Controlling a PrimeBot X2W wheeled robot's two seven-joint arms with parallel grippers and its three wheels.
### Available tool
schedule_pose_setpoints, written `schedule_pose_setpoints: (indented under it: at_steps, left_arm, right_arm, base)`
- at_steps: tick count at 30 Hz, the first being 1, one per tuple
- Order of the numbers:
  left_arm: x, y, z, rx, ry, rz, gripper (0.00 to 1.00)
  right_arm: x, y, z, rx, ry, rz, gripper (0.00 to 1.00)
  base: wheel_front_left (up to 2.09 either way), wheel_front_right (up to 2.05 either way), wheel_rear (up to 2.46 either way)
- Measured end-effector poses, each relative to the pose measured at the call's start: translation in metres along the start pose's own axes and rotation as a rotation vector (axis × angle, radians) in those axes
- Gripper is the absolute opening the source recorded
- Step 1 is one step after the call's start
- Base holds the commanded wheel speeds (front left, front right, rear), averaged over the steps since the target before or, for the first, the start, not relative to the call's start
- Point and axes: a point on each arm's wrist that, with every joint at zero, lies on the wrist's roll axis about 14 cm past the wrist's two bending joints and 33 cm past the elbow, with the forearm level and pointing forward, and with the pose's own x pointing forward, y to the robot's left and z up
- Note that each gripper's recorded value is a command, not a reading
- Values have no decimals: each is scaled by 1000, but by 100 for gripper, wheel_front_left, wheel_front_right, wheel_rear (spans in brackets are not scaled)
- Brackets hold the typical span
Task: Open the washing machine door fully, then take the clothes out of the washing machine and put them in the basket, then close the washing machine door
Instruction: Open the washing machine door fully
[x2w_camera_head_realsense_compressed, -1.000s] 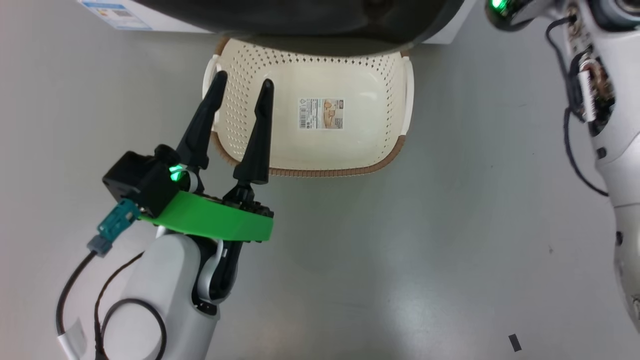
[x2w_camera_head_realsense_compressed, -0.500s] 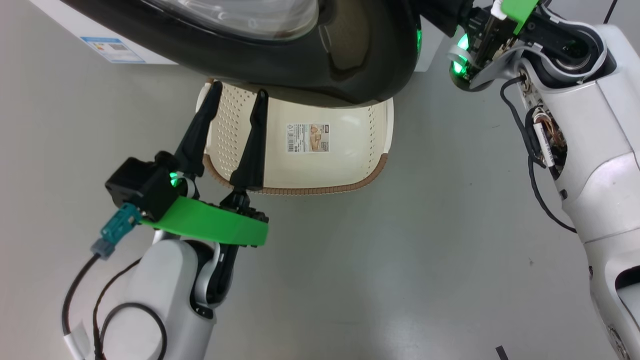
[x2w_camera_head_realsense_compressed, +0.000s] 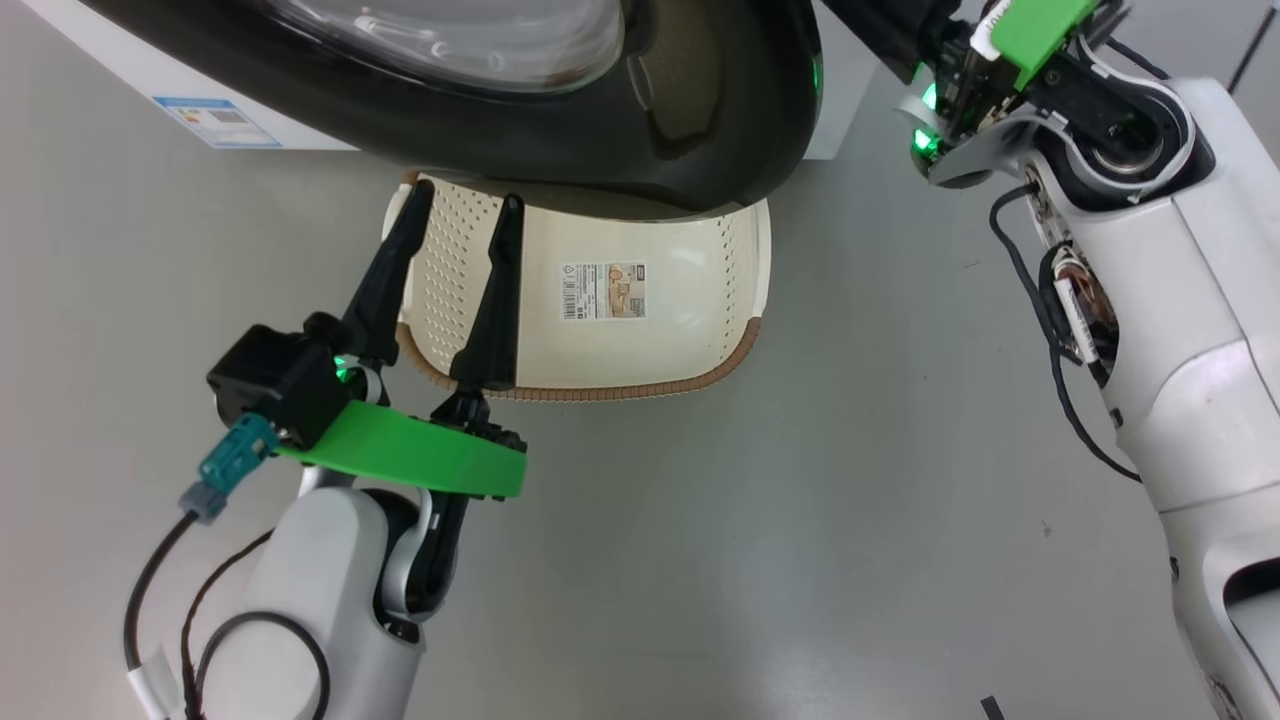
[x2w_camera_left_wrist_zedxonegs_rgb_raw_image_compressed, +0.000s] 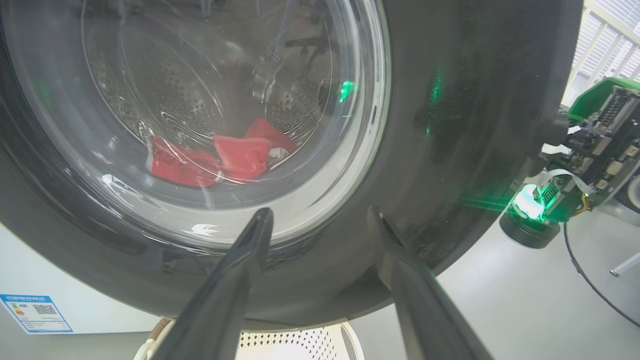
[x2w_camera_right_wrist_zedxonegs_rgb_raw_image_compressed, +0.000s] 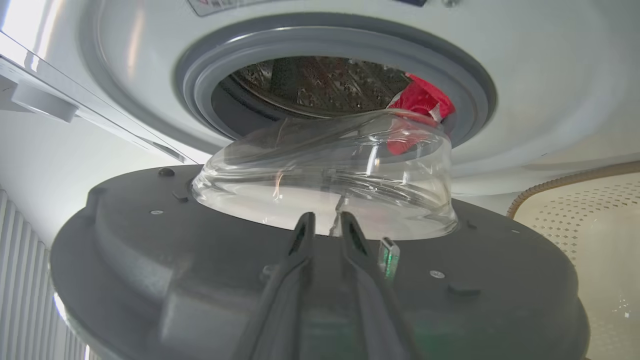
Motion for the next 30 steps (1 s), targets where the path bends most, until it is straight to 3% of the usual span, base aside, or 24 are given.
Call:
schedule_pose_setpoints:
  at_steps: [10, 13, 15, 20, 25, 30]
  left_arm:
    - [3, -3, 1, -8, -5, -4, 100]
    - [3, -4, 0, -11, -4, -7, 100]
    - [3, -4, -1, -12, -3, -7, 100]
    - [3, -3, 1, -14, -6, -2, 100]
    - [-1, -1, -1, -10, 0, 8, 100]
    - [-4, -2, -2, -2, 3, 10, 100]
  right_arm:
    - [-30, -21, 21, -258, -181, -111, 100]
    - [-40, -25, 25, -402, -217, -150, 100]
    - [-51, -28, 28, -578, -253, -187, 100]
    - [-67, -36, 27, -725, -323, -206, 100]
    - [-91, -42, 40, -1014, -384, -257, 100]
    - [-105, -53, 39, -1172, -383, -307, 100]
  base:
    - [0, 0, 0]
    - [0, 0, 0]
    - [0, 0, 0]
    - [0, 0, 0]
    - [0, 0, 0]
    - [0, 0, 0]
